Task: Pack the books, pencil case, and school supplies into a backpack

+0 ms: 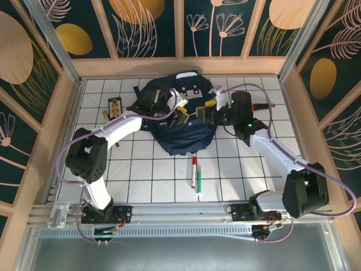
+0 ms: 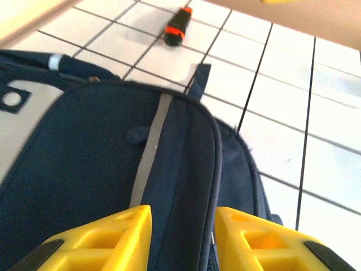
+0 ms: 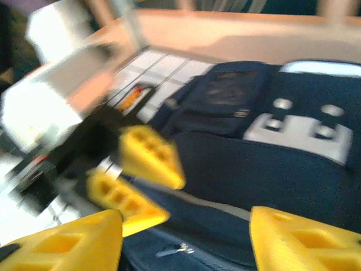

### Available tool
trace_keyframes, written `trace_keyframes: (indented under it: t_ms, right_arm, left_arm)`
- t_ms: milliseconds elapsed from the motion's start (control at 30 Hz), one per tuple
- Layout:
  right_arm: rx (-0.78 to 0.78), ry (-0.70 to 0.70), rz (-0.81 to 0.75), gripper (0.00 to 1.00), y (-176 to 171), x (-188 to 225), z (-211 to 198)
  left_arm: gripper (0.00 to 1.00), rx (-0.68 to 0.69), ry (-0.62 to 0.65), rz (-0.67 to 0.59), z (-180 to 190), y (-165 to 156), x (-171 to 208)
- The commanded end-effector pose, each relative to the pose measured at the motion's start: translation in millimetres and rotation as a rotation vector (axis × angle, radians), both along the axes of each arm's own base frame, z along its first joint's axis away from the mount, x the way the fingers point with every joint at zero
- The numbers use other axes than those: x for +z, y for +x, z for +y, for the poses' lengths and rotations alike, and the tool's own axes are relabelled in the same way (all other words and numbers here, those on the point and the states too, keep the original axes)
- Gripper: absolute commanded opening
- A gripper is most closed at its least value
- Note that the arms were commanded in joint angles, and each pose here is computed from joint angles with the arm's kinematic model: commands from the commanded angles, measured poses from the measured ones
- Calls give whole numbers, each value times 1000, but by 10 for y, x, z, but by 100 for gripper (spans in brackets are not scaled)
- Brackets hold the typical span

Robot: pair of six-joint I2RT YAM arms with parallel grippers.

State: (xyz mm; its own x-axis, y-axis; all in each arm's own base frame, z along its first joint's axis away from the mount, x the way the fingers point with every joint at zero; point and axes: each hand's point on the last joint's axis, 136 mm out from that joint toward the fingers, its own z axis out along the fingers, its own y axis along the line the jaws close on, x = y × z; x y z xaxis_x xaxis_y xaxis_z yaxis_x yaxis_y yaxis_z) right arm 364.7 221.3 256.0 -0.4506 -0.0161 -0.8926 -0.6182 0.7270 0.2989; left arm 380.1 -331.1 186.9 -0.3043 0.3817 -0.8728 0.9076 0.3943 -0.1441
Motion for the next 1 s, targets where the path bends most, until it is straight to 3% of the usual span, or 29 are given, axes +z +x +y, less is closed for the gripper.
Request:
trace_keyframes:
  t_ms: [0,133,233,433,533,800,900,967]
  right_arm:
    - [-540,177,393,56,207,-230,-662]
    - [-624,447,685,56,50,-499,-535]
    - [-635,517,812,55,73,-694,-421]
    - [-610,456,911,48,148,-951,-251]
    - [-591,472,900,39,227,-950,-187]
    - [-558,481,889,29,328,-960,-5]
    - [-568,463,887,30,319,-1000,20]
    - [-597,436,881,41,320,-1022,-22]
  left_arm:
    - [35,143,-89,100,88,44,210]
    - [40,289,-163,354,179,-127,98]
    - [39,335,-137,453,161,-332,-116]
    - [41,352,-128,454,28,-632,-186]
    - [41,385,-84,446,81,-623,-357]
    - [42,409,-69,440,68,-536,-479]
    - [43,406,-71,429,37,-513,-492]
    - [43,402,-76,417,26,-495,-472]
